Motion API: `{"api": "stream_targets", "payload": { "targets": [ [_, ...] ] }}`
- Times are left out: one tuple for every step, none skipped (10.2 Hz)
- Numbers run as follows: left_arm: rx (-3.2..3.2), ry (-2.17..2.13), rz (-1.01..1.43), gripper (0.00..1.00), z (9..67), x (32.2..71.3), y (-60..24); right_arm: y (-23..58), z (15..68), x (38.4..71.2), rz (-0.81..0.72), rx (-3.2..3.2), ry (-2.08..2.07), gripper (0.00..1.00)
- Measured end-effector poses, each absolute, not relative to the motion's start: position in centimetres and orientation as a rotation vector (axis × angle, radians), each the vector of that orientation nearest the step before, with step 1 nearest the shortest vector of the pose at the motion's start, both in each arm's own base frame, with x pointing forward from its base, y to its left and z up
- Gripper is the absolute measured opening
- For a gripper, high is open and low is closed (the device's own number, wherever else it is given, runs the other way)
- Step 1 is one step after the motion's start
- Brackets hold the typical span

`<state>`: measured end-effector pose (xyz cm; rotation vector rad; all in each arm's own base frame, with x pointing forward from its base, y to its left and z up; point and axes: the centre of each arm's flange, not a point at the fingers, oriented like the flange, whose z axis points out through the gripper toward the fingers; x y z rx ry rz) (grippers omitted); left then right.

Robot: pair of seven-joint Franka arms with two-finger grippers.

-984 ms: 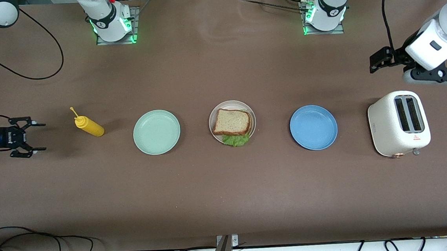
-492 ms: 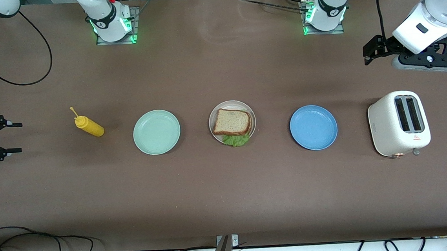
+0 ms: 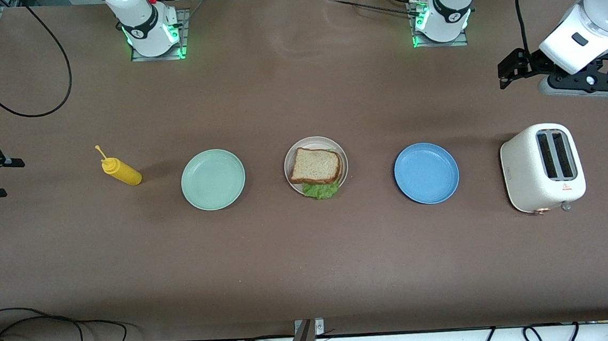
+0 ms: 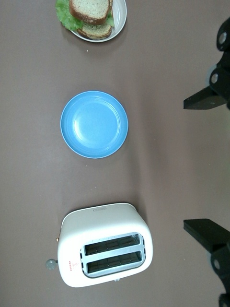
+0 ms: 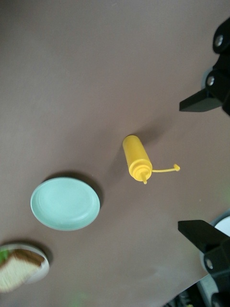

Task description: Make sandwich on beige plate with both arms

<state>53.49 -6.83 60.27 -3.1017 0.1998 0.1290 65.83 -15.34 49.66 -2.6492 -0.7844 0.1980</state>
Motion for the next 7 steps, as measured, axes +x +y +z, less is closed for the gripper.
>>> {"api": "stream_targets", "payload": {
  "targets": [
    [-3.102,0.201,0.130,1.00,60.3,53.5,-6.9,-13.8,51.2,65.9,0.225,-2.746,-0.681,1.00],
    [-3.101,0.201,0.130,1.00,60.2,53.5,-6.9,-12.7,52.2,65.9,0.245,-2.825,-0.595,1.00],
    [-3.102,0.200,0.130,1.00,60.2,53.5,-6.8,-11.7,53.2,65.9,0.265,-2.896,-0.510,1.00],
    [-3.102,0.199,0.130,1.00,60.2,53.5,-6.8,-10.6,54.1,65.8,0.282,-2.961,-0.427,1.00],
    [-3.102,0.200,0.130,1.00,60.2,53.5,-6.8,-9.4,55.0,65.7,0.290,-3.019,-0.335,1.00],
    [-3.101,0.201,0.130,1.00,60.2,53.5,-6.9,-8.3,55.4,65.7,0.292,-3.052,-0.255,1.00],
    [-3.102,0.200,0.131,1.00,60.2,53.5,-6.9,-7.6,55.5,65.7,0.296,-3.069,-0.198,1.00]
  ]
}}
